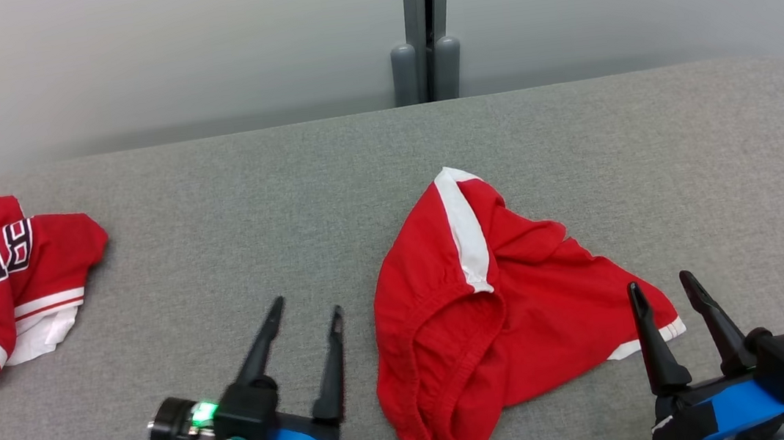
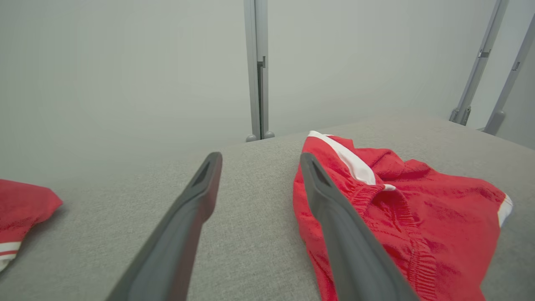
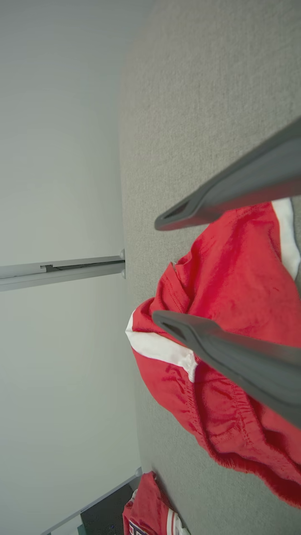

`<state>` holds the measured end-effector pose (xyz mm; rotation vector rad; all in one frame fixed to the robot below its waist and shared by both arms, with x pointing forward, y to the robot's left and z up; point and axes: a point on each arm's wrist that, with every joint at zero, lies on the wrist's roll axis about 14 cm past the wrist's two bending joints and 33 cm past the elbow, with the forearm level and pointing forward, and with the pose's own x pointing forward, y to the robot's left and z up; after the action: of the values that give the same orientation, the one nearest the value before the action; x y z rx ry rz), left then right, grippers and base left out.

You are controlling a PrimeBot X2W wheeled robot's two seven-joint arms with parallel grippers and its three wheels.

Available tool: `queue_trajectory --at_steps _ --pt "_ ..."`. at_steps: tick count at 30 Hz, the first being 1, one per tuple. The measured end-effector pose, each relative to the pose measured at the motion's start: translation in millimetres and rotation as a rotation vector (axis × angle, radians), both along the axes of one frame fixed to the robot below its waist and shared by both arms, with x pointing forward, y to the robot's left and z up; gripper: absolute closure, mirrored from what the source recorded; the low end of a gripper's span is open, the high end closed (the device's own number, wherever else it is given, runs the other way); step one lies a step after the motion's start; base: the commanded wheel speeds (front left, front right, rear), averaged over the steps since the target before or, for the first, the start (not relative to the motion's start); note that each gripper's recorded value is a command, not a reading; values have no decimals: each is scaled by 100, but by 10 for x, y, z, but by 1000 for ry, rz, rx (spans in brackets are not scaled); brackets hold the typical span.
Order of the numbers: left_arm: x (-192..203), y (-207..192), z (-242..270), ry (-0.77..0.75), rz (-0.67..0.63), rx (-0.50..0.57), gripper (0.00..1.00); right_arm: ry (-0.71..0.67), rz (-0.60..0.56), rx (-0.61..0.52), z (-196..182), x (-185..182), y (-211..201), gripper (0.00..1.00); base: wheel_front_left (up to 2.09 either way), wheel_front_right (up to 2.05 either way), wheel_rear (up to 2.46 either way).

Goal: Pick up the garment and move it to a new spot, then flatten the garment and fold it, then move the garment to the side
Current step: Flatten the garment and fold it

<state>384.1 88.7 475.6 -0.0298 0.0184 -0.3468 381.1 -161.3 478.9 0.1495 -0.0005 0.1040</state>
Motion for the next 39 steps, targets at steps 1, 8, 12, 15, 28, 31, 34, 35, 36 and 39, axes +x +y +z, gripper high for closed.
queue_trajectory --at_steps 1,8,12,15,28,31,34,35,36,39 --pt "-36 -125 -16 4 -42 6 0 1 -2 0 -2 -8 -6 0 0 0 0" --pt "-378 -841 -175 33 -340 76 0 8 -15 -1 -15 -70 -50 0 0 0 0" --pt "-529 -1032 -317 77 -438 98 0 13 -31 1 -28 -105 -100 0 0 0 0" --pt "-557 -1111 -391 103 -480 109 0 19 -38 3 -46 -130 -121 0 0 0 0" --pt "-319 -1475 -457 119 -593 150 0 40 -99 2 -101 -197 -315 0 0 0 0" --pt "-310 -1552 -558 150 -621 158 0 46 -120 1 -115 -190 -384 0 0 0 0" --pt "-247 -1574 -659 183 -628 169 0 55 -136 4 -144 -180 -435 0 0 0 0" --pt "-218 -1582 -684 189 -630 175 0 57 -140 6 -150 -173 -446 0 0 0 0" --pt "-195 -1600 -704 195 -634 176 0 58 -143 7 -153 -165 -456 0 0 0 0" --pt "-140 -1658 -781 219 -649 188 0 66 -155 6 -175 -149 -495 0 0 0 0"
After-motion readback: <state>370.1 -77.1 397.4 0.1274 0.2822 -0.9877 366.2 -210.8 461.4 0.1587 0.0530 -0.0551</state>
